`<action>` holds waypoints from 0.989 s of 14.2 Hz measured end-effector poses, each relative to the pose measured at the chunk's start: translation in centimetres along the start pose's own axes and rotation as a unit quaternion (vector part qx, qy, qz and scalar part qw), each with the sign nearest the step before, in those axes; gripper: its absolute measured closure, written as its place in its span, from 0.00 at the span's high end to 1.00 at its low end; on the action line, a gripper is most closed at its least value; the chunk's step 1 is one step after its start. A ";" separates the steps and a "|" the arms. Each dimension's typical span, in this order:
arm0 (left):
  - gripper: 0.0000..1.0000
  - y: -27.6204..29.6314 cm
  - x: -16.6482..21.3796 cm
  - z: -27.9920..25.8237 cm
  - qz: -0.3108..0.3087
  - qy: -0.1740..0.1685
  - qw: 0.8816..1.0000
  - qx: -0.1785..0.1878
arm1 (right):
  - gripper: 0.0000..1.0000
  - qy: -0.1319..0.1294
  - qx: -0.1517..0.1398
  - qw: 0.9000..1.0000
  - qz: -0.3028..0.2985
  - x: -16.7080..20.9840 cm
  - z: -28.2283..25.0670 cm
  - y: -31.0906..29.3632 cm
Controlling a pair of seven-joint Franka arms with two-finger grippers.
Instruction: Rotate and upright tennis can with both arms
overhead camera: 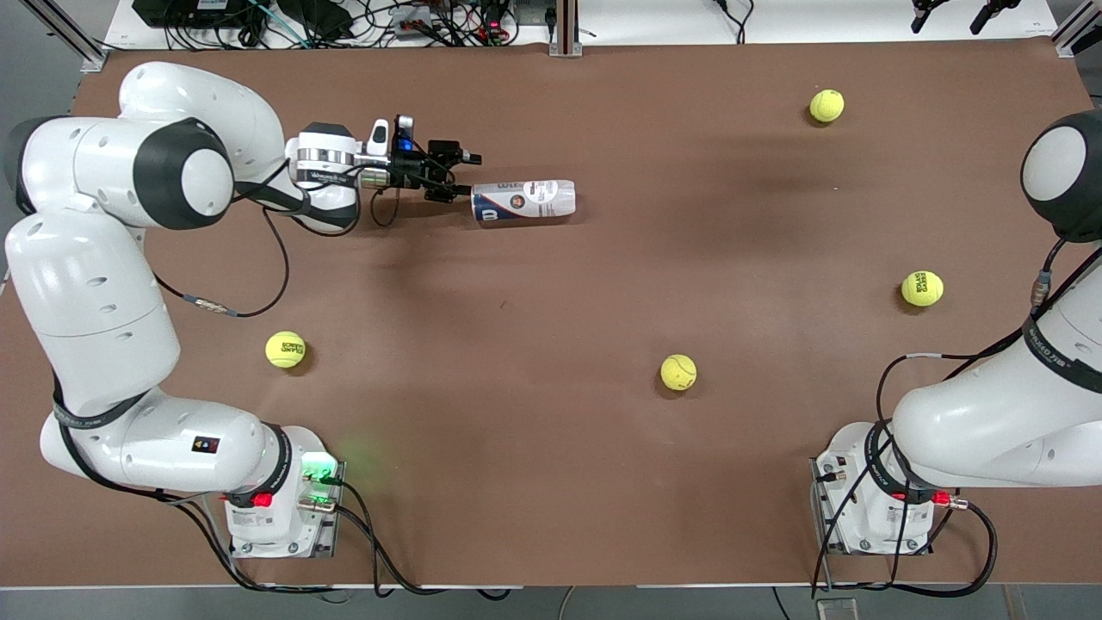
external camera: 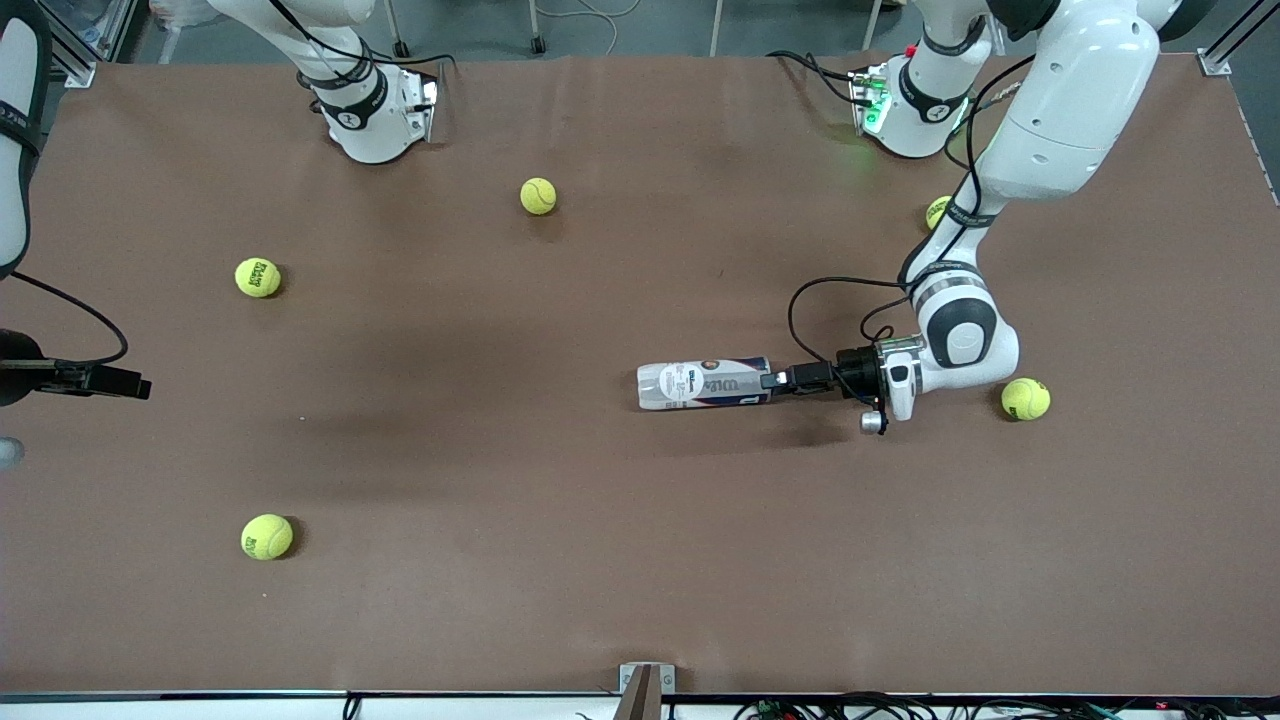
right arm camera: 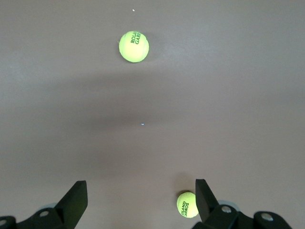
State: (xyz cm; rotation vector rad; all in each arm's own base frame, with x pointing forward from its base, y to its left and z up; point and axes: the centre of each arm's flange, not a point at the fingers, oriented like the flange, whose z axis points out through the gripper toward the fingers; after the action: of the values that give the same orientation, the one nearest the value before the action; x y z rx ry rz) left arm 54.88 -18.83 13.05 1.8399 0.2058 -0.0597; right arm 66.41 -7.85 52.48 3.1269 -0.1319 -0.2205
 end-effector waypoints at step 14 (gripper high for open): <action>0.03 5.0 2.8 0.2 0.019 0.023 0.999 -0.011 | 1.00 0.010 0.000 1.000 -0.026 -3.3 -4.6 -3.2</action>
State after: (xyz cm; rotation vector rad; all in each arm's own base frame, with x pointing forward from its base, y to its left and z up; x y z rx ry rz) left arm 58.52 -20.03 17.28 1.8240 0.2028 0.0122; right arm 64.08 -4.40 57.47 3.1332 -0.0520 -0.1910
